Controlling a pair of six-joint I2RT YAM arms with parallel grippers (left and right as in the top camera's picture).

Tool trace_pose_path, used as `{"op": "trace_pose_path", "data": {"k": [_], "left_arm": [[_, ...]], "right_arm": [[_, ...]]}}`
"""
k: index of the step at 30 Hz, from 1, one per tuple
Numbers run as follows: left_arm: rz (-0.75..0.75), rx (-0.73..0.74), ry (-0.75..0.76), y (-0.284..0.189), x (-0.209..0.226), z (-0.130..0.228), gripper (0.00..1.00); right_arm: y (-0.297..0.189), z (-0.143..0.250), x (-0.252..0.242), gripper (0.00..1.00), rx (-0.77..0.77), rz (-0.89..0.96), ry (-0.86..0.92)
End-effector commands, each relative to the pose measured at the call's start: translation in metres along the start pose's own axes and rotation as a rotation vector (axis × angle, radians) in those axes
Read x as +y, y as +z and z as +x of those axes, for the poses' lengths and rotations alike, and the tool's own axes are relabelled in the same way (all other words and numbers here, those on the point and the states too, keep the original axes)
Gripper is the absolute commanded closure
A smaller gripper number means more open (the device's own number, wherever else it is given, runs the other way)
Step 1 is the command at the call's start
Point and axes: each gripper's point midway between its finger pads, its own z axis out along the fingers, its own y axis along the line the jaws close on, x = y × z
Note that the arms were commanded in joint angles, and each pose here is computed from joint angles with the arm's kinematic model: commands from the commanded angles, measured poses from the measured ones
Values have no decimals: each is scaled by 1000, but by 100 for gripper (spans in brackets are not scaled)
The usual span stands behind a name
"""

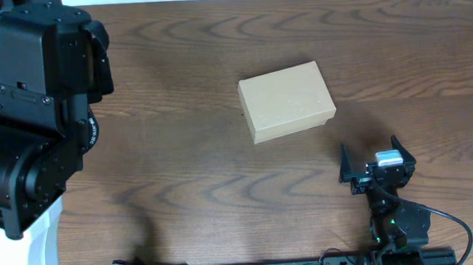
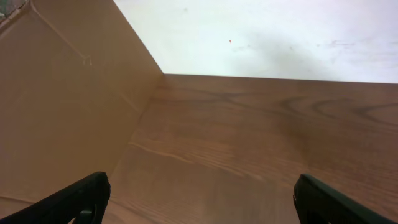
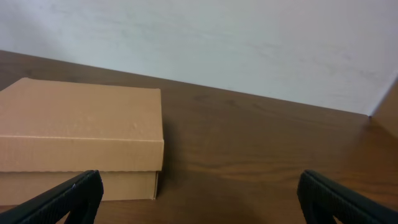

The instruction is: Pack container

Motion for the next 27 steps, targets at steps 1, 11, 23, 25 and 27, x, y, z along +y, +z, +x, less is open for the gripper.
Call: {"op": "trace_pose_path", "data": {"k": [1, 11, 23, 25, 27], "left_arm": [[-21, 1, -7, 1, 3, 0, 5], [-21, 1, -7, 1, 3, 0, 5], [203, -115, -183, -25, 0, -17, 5], [285, -197, -250, -30, -2, -32, 5], [347, -278, -275, -32, -5, -43, 5]], "right_arm": [[0, 1, -2, 1, 3, 12, 11], [0, 1, -2, 1, 3, 12, 11], [0, 1, -2, 1, 3, 12, 11], [0, 1, -2, 1, 3, 12, 11], [0, 1, -2, 1, 3, 12, 11]]}}
